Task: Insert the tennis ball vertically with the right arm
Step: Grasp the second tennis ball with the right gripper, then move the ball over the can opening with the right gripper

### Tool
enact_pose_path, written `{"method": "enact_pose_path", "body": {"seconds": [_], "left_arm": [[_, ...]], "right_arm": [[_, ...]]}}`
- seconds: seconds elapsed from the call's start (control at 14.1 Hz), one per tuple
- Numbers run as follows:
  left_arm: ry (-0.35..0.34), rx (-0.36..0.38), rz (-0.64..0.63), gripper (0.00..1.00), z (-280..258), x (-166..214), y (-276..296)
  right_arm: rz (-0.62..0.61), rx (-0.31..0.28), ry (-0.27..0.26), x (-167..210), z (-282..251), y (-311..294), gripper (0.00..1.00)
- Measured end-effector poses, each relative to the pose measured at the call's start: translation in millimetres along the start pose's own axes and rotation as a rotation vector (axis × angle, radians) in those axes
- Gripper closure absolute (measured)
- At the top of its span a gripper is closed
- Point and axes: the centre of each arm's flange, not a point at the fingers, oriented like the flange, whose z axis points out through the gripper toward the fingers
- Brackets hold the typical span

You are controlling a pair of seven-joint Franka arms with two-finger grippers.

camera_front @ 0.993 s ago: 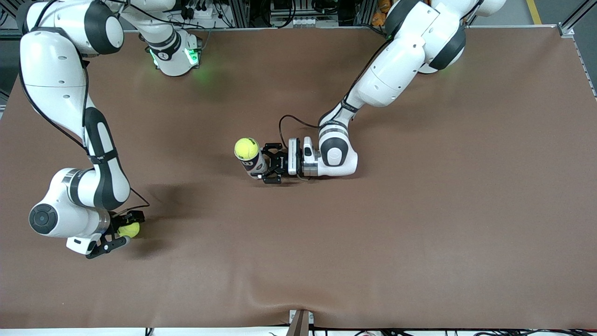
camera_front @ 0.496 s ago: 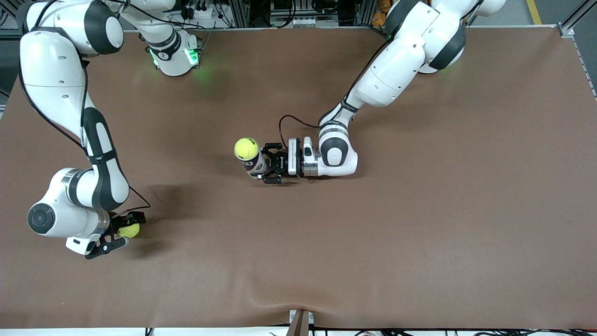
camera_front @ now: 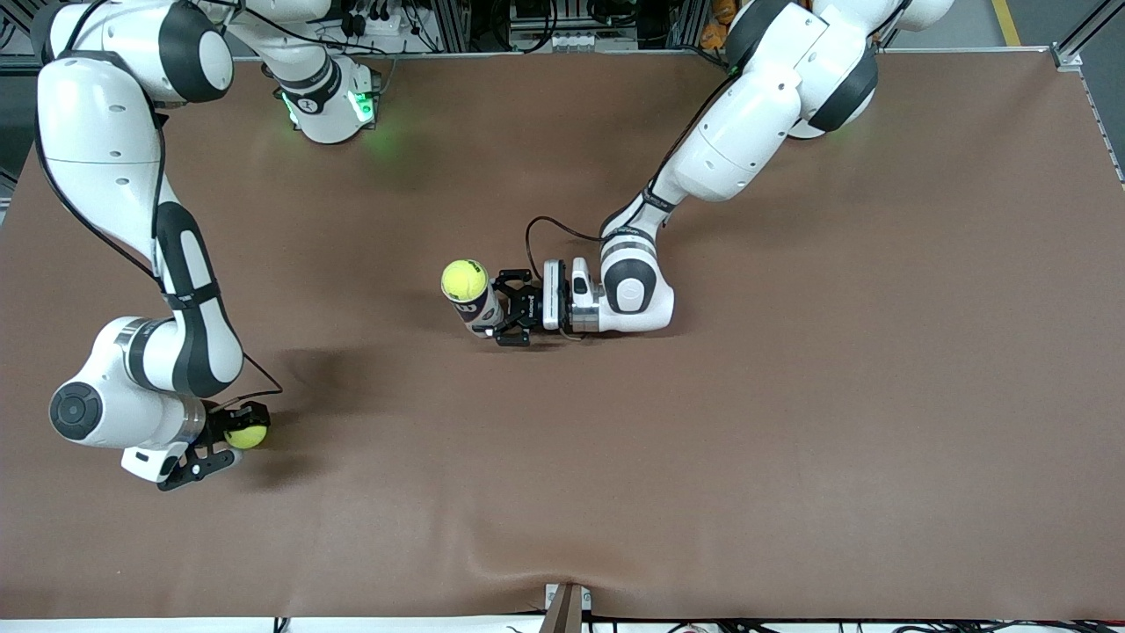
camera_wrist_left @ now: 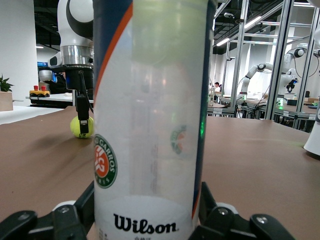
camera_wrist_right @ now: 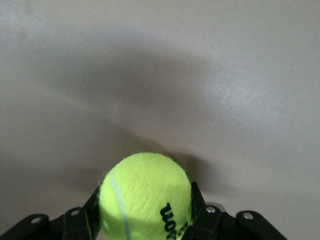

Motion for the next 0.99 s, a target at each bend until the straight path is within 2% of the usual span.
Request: {"method": "enact_pose_path", "body": {"seconds": [0.35,0.71,0.99], "left_arm": [[0.000,0.000,0.000,0.19,0.0,-0.1,0.0],[0.000,0.000,-0.001,0.19,-0.1,-0.3,0.2],[0.001,-0.001,-0.001,0.19,-0.2,-0.4,0.2]], "right_arm": [[0.029,-0.006,0.040,12.1,-24.2,-8.5,0.33],[0.239,0.034,-0.011,25.2,-104.9,-73.8,0.33],[0.388,0.037,-0.018,29.7,-183.5,-152.4,0.33]]}}
